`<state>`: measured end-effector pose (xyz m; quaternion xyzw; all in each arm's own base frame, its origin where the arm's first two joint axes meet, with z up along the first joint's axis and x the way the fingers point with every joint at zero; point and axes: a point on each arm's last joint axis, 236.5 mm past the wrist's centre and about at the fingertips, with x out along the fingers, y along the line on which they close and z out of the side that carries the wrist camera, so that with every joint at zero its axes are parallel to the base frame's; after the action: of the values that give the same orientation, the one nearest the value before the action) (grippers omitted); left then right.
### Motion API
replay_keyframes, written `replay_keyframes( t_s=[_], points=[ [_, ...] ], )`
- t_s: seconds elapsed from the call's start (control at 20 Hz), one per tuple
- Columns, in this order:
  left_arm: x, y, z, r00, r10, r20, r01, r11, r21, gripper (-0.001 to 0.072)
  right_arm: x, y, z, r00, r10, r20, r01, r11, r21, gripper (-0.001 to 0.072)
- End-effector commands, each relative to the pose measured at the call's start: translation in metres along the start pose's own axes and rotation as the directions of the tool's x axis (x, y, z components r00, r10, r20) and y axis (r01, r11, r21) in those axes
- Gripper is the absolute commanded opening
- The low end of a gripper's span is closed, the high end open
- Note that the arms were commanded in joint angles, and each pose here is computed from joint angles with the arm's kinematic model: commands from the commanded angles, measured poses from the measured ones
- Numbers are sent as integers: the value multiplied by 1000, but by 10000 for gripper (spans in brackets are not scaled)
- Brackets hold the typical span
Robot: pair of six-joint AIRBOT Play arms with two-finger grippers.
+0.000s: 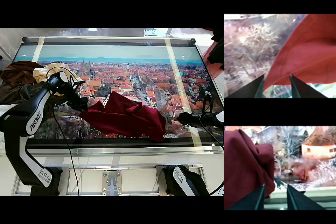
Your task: Fold the shirts.
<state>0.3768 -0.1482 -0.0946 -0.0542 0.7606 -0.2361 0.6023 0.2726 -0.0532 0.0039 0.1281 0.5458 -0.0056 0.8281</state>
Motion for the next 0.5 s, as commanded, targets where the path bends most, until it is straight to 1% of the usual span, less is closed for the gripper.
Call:
replay_keyframes(
  t_s=[0.0,0.05,0.1,0.15,0.25,0.4,0.45],
  points=[
    [2,-3,-1,1000,-15,-3,15,1000,1,334,0,1,0,1000,4,1,-4,1000,2,331],
    [2,-6,0,1000,-30,-3,30,1000,0,292,0,2,0,1000,7,3,-7,1000,4,331],
    [2,-11,1,999,-48,2,48,999,3,105,0,2,1,1000,10,3,-10,1000,5,331],
    [2,-16,2,998,-67,6,66,998,24,10,0,3,1,1000,13,3,-13,1000,6,331],
    [2,-23,2,996,-90,7,90,995,47,11,0,6,-6,999,26,-23,-26,1000,8,331],
    [2,-25,2,996,-93,7,92,994,51,11,8,18,-43,985,86,-152,-85,996,18,332],
    [2,-25,3,996,-93,7,92,994,51,11,14,27,-54,976,128,-178,-124,992,33,335]
  ],
)
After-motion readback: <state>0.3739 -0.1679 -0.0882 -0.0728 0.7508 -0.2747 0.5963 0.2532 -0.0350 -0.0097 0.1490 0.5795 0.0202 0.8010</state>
